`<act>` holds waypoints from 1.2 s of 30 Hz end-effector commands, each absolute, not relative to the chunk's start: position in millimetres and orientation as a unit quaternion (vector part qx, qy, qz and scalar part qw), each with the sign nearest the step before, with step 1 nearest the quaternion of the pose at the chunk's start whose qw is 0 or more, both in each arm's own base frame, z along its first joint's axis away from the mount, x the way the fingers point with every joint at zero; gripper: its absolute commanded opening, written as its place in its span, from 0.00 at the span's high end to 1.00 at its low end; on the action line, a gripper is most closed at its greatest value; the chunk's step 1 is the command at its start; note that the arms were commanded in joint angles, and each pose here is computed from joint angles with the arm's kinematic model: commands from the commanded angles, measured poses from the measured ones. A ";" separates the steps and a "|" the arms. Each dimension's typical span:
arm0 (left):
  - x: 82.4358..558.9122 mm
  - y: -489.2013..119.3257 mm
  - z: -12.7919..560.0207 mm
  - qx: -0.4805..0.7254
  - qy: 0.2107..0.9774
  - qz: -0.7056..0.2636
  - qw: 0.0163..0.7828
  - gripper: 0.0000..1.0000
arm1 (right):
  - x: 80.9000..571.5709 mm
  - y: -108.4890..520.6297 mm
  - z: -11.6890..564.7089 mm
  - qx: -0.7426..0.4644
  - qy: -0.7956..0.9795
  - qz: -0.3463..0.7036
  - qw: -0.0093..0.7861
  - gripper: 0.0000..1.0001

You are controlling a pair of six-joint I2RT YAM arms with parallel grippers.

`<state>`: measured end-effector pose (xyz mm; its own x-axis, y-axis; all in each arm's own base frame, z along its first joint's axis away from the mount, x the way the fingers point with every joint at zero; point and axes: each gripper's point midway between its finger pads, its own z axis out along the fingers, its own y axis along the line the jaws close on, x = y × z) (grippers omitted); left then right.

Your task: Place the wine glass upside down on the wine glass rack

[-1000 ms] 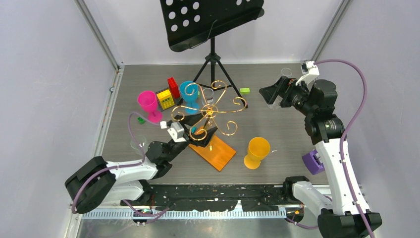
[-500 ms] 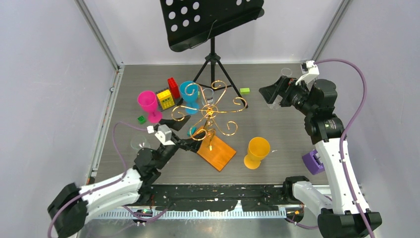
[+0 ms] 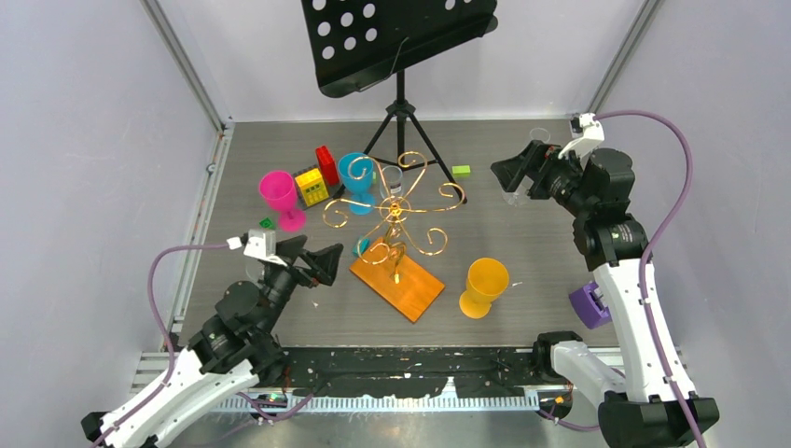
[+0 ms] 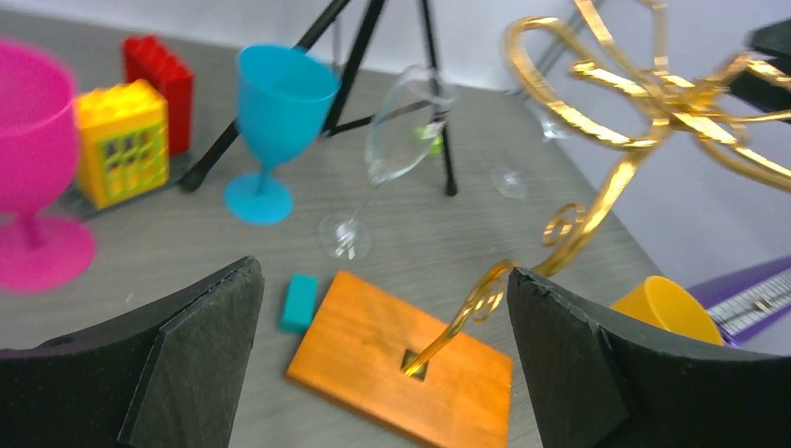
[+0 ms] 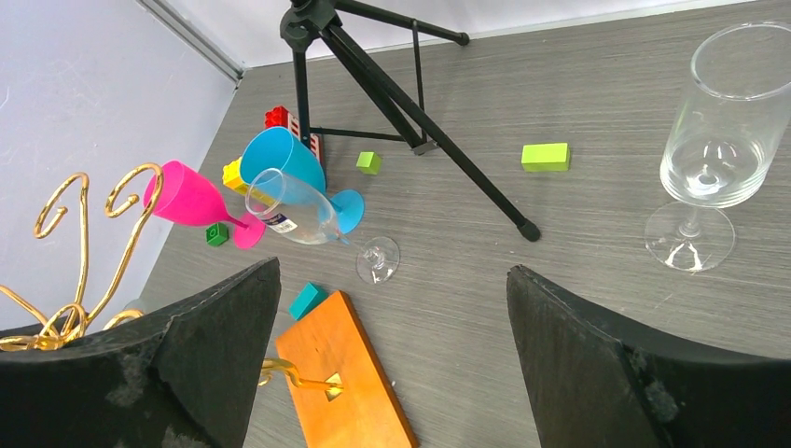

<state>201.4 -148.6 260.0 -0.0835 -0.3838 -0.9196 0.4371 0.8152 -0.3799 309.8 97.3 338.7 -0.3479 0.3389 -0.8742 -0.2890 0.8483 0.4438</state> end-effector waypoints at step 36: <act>189.2 1.2 143.1 -0.195 0.895 0.060 0.396 0.00 | 320.0 105.7 340.7 0.014 0.766 0.299 0.569 0.04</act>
<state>170.4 10.1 147.3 -0.6077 -0.2809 -0.7428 -0.4210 0.9071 0.0013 317.5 102.9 325.4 -0.4000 0.3679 -0.8394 -0.2738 0.8261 0.4926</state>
